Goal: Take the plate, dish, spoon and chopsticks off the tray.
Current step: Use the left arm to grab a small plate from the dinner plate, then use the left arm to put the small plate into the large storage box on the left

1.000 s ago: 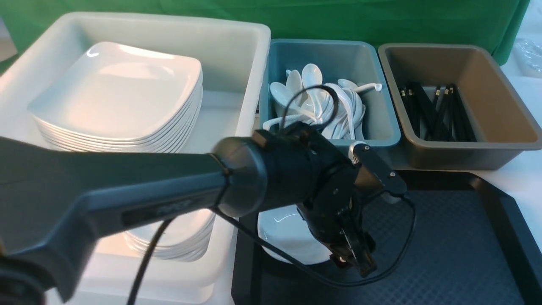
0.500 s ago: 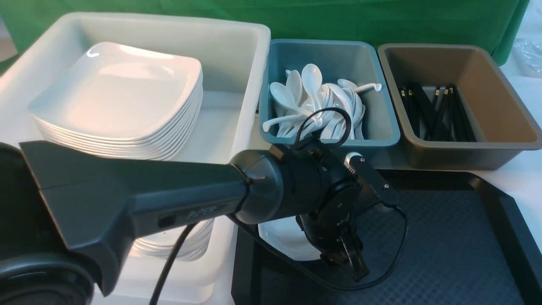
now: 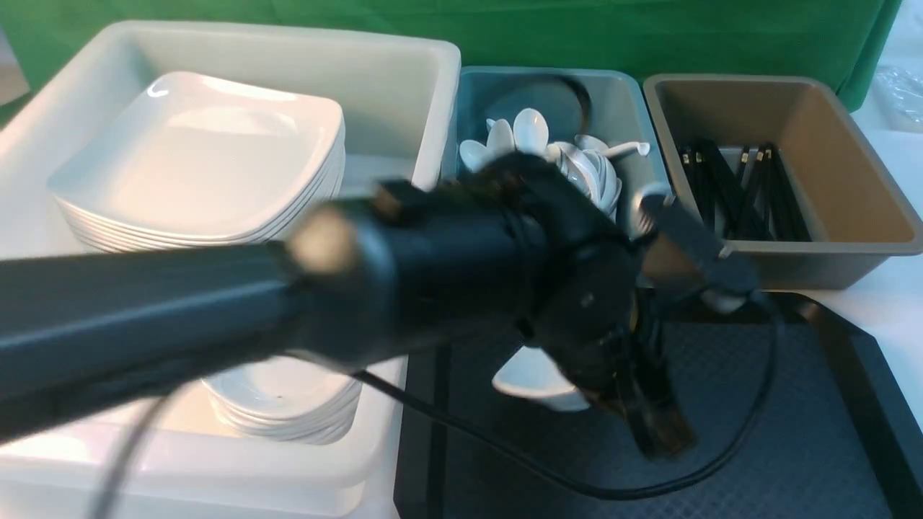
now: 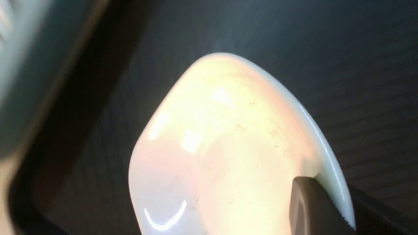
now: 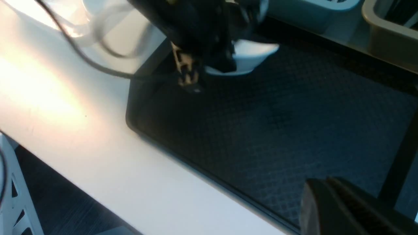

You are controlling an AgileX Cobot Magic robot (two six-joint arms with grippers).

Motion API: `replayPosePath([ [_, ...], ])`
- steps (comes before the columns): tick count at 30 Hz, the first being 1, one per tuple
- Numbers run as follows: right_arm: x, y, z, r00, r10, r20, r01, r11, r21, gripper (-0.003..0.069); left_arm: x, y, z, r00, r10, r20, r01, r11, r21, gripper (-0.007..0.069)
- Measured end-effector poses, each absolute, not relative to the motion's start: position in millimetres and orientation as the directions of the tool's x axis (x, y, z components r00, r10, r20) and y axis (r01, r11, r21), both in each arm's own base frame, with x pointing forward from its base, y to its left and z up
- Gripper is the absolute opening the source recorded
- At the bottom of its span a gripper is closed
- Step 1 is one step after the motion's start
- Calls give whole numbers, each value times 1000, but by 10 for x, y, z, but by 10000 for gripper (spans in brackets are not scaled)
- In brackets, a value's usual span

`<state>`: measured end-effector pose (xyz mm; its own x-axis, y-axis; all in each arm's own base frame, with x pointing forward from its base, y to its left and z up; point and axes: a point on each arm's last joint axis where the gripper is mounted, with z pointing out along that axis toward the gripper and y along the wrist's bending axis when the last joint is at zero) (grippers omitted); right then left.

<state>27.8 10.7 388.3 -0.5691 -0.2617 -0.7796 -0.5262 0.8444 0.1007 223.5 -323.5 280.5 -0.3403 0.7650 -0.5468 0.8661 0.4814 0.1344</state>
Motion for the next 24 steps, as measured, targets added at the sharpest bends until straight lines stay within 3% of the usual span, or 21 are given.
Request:
replayPosePath([
  [5, 300, 133, 3928, -527, -236, -816, -539, 835, 107, 49, 1936, -2880, 3585, -207, 718, -665, 866, 451, 216, 31],
  [9, 338, 182, 4004, -463, -192, -866, -560, 820, 117, 49, 1828, -2299, 3767, -159, 806, -570, 813, 434, 387, 31],
  [13, 399, 250, 4019, -455, -194, -869, -565, 817, 114, 49, 1891, -1638, 3338, -213, 885, -415, 776, 411, 479, 31],
  [20, 501, 362, 3998, -478, -226, -849, -565, 819, 101, 49, 2134, -1244, 2765, -217, 904, -369, 758, 394, 519, 31],
  [24, 532, 413, 3978, -479, -251, -841, -581, 809, 90, 51, 2272, -1206, 2606, -226, 910, -347, 765, 386, 515, 31],
])
